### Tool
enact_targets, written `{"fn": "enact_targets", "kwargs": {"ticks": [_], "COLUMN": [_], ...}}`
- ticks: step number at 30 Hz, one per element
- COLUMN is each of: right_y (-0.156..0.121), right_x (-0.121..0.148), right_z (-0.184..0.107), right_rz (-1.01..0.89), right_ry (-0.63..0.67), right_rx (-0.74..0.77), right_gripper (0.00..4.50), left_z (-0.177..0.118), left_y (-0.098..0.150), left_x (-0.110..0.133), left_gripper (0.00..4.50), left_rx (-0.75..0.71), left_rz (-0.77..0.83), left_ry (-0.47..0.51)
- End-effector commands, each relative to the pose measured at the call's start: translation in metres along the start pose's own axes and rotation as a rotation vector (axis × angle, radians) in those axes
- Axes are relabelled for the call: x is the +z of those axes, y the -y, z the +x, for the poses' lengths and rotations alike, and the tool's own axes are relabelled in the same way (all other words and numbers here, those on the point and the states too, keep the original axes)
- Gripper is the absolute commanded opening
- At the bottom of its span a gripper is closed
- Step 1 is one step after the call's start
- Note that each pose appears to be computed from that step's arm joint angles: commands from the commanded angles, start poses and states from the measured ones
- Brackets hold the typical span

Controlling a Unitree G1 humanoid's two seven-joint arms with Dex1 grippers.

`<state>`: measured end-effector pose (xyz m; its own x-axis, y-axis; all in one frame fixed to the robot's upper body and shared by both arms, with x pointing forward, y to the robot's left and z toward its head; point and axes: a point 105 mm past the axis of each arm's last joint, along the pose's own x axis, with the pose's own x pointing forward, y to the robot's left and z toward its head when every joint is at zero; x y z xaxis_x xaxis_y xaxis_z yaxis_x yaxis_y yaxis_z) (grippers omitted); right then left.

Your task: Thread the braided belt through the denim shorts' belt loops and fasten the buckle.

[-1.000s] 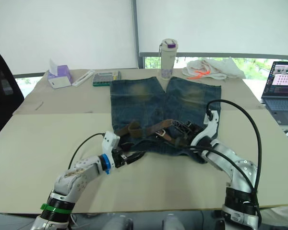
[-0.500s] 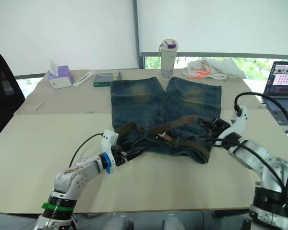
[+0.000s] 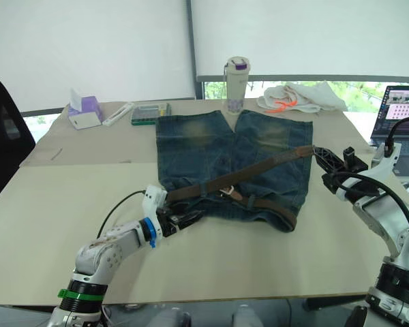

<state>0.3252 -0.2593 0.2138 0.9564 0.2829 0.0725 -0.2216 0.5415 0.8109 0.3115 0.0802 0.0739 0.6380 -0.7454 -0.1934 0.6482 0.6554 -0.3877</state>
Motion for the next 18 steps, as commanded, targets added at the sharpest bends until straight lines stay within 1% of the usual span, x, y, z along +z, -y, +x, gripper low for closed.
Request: {"fn": "enact_targets", "kwargs": {"ticks": [1, 3, 4, 6, 7, 9, 10, 12, 13, 15, 18], "right_y": [-0.044, -0.056, -0.061, -0.072, -0.077, -0.082, -0.084, -0.089, -0.089, -0.088, -0.089], "right_x": [-0.018, -0.031, -0.036, -0.051, -0.058, -0.067, -0.071, -0.084, -0.089, -0.095, -0.105], "right_z": [0.005, 0.007, 0.009, 0.015, 0.017, 0.021, 0.023, 0.029, 0.032, 0.036, 0.041], "right_rz": [0.004, 0.017, 0.041, 0.109, 0.142, 0.18, 0.191, 0.219, 0.223, 0.237, 0.237], "right_ry": [-0.031, -0.064, -0.073, -0.103, -0.117, -0.138, -0.145, -0.176, -0.189, -0.195, -0.202], "right_rx": [0.153, 0.193, 0.205, 0.234, 0.244, 0.252, 0.254, 0.261, 0.26, 0.243, 0.238], "right_gripper": [0.0, 0.0, 0.0, 0.0, 0.0, 0.0, 0.0, 0.0, 0.0, 0.0, 0.0], "left_z": [-0.007, -0.009, -0.012, -0.023, -0.031, -0.042, -0.046, -0.055, -0.057, -0.058, -0.05], "left_y": [-0.01, -0.009, -0.004, 0.014, 0.025, 0.038, 0.042, 0.063, 0.07, 0.079, 0.087], "left_x": [-0.011, 0.004, 0.016, 0.046, 0.057, 0.071, 0.075, 0.084, 0.087, 0.091, 0.097], "left_gripper": [4.48, 4.48, 4.48, 4.48, 4.48, 4.48, 4.48, 4.48, 4.48, 4.48, 4.48], "left_rx": [0.02, -0.003, -0.043, -0.19, -0.277, -0.392, -0.428, -0.564, -0.608, -0.647, -0.652], "left_rz": [-0.022, -0.02, -0.037, -0.113, -0.156, -0.221, -0.244, -0.29, -0.318, -0.355, -0.426], "left_ry": [-0.01, 0.061, 0.114, 0.241, 0.289, 0.339, 0.354, 0.369, 0.374, 0.374, 0.392]}}
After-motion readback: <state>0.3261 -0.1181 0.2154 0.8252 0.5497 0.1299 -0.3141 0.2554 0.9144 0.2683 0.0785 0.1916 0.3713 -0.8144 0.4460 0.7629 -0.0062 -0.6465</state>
